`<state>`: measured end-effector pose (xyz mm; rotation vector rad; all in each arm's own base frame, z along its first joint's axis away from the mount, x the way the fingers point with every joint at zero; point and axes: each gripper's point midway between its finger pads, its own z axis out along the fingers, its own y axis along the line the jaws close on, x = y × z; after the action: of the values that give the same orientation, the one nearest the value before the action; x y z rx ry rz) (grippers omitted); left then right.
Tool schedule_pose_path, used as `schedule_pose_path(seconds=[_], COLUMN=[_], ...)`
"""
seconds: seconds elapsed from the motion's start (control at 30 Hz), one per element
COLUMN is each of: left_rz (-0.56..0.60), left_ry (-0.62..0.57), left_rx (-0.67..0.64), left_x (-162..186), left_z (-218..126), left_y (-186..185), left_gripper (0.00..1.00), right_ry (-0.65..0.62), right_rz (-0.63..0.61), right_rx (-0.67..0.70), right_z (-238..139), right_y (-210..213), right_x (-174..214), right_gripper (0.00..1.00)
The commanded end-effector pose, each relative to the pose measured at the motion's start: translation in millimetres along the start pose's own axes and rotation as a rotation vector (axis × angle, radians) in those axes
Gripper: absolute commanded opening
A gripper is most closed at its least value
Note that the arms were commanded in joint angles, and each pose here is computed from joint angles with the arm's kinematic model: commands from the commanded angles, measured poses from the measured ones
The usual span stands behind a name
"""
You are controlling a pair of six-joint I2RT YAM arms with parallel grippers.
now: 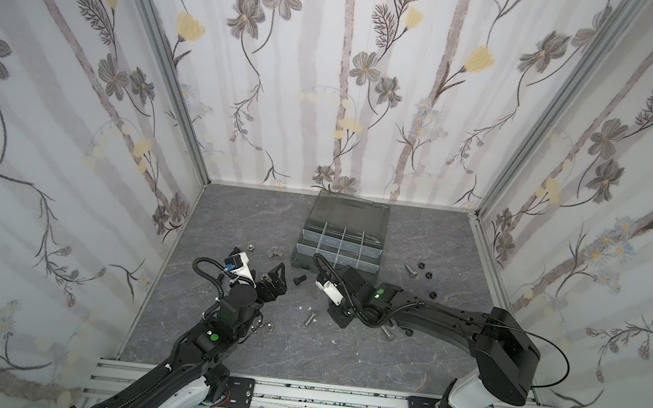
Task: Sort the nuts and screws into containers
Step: 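Carry the wing nut into a box compartment and release it with the right gripper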
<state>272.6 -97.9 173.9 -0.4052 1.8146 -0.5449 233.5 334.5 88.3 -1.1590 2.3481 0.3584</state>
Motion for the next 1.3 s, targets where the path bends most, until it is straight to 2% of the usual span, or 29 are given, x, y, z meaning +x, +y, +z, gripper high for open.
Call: schedule_pose_path(seconds=[0.0,0.13,0.3,0.57,0.73,0.97,1.1,1.27], left_rz=[0.021,0.043,0.054,0.126,0.151,0.164,0.169,0.177], left_ry=[0.036,0.061,0.101,0.206,0.241,0.293,0.308,0.337], left_rx=[-0.002,-0.033,-0.052,-0.145,-0.166,-0.185,-0.188,-0.219], left_x=[4.1,4.9,12.1,26.2,28.9,38.7,41.2,47.4], left_z=[-1.7,-2.2,1.4,16.5,21.1,25.4,28.2,29.9], left_y=[-0.1,2.7,4.8,10.5,9.8,11.9,10.9,16.4], left_gripper=[1.00,1.00,1.00,1.00,1.00,1.00,1.00,1.00], right_ry=[-0.093,-0.150,-0.213,-0.287,-0.283,-0.260,-0.274,-0.271], right_rz=[0.064,0.131,0.254,0.353,0.407,0.472,0.502,0.504], right_rx=[0.002,0.037,0.092,0.156,0.202,0.257,0.262,0.214], right_z=[-2.1,2.0,7.7,13.0,23.7,32.8,29.4,36.7], right_y=[-10.3,-31.7,-78.3,-134.7,-165.0,-200.7,-209.4,-200.2], right_x=[-34.1,-69.1,-101.6,-133.1,-133.7,-113.8,-102.1,-94.9], right_gripper=[0.07,0.07,0.09,0.09,0.09,0.09,0.09,0.09])
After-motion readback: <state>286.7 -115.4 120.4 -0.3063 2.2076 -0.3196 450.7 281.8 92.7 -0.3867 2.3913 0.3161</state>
